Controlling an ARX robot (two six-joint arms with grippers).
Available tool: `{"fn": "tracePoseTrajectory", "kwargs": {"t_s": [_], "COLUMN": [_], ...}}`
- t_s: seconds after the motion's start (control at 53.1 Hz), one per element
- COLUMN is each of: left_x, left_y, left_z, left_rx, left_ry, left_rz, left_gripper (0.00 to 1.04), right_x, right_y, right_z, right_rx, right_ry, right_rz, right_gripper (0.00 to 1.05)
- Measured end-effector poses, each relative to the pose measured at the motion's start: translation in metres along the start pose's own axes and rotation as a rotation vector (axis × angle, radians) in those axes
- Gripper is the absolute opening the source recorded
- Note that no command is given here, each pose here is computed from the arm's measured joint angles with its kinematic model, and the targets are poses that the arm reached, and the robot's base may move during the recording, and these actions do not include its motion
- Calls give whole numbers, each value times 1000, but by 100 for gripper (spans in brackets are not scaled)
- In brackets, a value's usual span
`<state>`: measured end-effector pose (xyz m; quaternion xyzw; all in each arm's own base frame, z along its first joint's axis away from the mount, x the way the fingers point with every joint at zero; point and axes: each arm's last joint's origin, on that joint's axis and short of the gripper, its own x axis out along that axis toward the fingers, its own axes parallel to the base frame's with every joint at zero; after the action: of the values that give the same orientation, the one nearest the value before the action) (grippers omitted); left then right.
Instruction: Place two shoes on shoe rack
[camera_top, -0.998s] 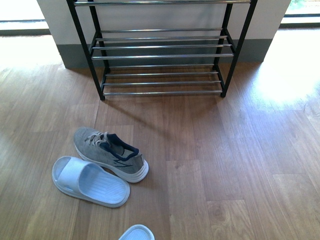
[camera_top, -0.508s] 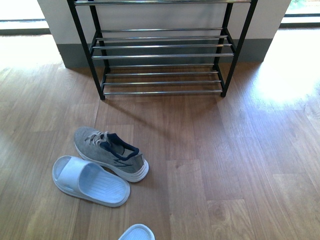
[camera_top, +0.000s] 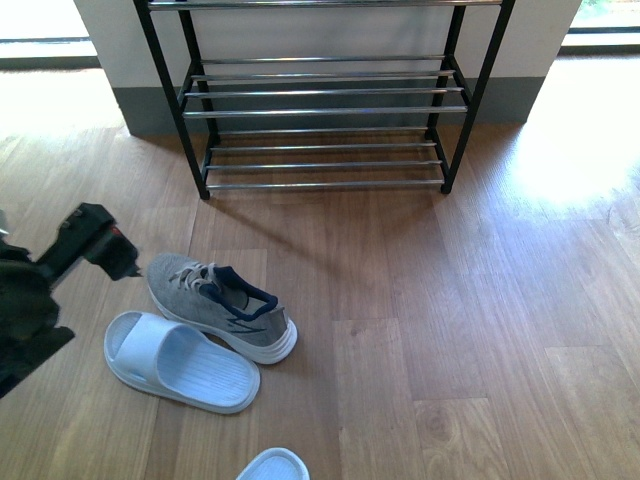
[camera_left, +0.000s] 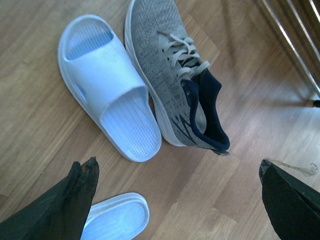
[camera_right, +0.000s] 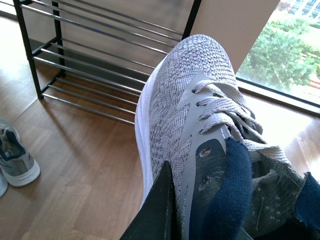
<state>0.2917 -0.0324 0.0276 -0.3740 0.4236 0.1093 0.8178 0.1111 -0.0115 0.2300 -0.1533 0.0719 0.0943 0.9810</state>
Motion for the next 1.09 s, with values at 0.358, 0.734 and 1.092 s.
{"fn": "tracePoseTrajectory", "kwargs": {"t_s": [0.358,0.734,1.092], "left_x": [98,160,206], "left_y": [-9,-9,-4], "left_z": [6,3,2], "left_rx": [-52,-49,8], "left_ry": [105,178,186], "left_rz": [20,53,134], "left_gripper": [95,95,95], "right_x": [0,0,0], "right_y": [0,0,0], "right_z": [0,0,0], "right_rx": [0,0,0], "right_ry": [0,0,0], "right_rz": [0,0,0], "right_gripper": [1,1,1]}}
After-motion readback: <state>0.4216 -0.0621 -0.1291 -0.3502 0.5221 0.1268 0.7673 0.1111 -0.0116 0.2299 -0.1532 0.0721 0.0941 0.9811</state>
